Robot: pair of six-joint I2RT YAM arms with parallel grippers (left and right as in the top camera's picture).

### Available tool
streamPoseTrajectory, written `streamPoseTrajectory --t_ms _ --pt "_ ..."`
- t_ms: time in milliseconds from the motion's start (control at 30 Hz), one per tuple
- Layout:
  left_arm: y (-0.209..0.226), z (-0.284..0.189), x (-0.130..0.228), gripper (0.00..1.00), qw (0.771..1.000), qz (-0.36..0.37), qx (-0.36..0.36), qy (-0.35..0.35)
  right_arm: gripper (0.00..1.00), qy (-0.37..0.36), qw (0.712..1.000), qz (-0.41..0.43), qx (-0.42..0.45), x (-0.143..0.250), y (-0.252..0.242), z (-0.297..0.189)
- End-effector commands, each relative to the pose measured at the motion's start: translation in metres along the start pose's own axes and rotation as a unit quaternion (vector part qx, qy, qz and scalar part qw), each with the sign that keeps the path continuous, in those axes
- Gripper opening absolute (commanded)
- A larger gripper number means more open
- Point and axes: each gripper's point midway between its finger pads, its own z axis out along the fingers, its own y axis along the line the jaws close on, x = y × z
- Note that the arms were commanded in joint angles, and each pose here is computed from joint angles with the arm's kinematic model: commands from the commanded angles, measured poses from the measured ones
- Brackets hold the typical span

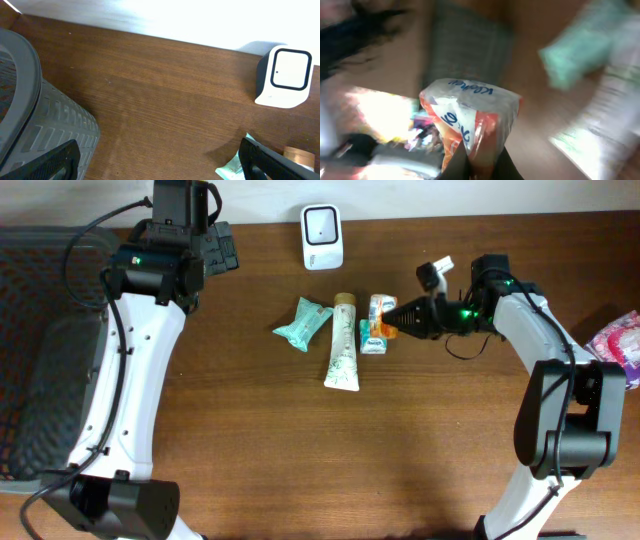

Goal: Scan the item barcode
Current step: 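Lift the orange pack and present it to the white scanner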

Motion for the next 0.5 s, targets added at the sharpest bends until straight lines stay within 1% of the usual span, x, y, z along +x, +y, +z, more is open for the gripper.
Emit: streamPoseTrajectory --t_ms 0,67,133,167,200,233,267,300,333,367,433,467 --pt "0.003 0.0 -0.002 0.99 1.0 0.003 -0.004 -0.003 0.04 -0.002 0.977 0.069 0.2 -0.006 -0.052 0.0" --pt "0.003 0.0 -0.002 0.99 1.0 0.003 -0.004 -0.003 0.04 -0.019 0.95 0.036 0.309 -0.029 -0.059 0.001" --pt "0.003 0.0 -0.002 0.99 1.0 0.003 -0.004 -0.003 0.04 -0.072 0.922 -0.054 0.378 -0.078 -0.037 0.001" --pt "0.003 0.0 -0.002 0.99 1.0 0.003 -0.004 -0.003 0.04 -0.114 0.888 -0.104 0.433 -0.107 -0.029 -0.006" --pt "0.003 0.0 -0.002 0.99 1.0 0.003 -0.004 -0.003 0.04 -0.168 0.822 -0.168 0.518 -0.138 -0.026 -0.019" --pt "0.002 -0.001 -0.002 0.99 1.0 0.004 -0.003 -0.003 0.04 -0.194 0.775 -0.214 0.563 -0.155 -0.021 -0.02" --pt "0.002 -0.001 -0.002 0.99 1.0 0.004 -0.003 -0.003 0.04 -0.201 0.743 -0.268 0.58 -0.169 -0.014 -0.011" --pt "0.002 -0.001 -0.002 0.99 1.0 0.004 -0.004 -0.003 0.04 -0.199 0.714 -0.342 0.578 -0.185 -0.007 0.011" --pt "0.003 0.0 -0.002 0.99 1.0 0.003 -0.004 -0.003 0.04 -0.207 0.7 -0.381 0.567 -0.196 -0.007 0.031" --pt "0.003 0.0 -0.002 0.99 1.0 0.003 -0.004 -0.003 0.04 -0.22 0.699 -0.39 0.557 -0.201 -0.009 0.041" --pt "0.003 0.0 -0.002 0.99 1.0 0.003 -0.004 -0.003 0.04 -0.282 0.713 -0.368 0.526 -0.215 -0.012 0.053" --pt "0.003 0.0 -0.002 0.99 1.0 0.004 -0.004 -0.003 0.04 -0.317 0.712 -0.366 0.508 -0.225 -0.002 0.05"
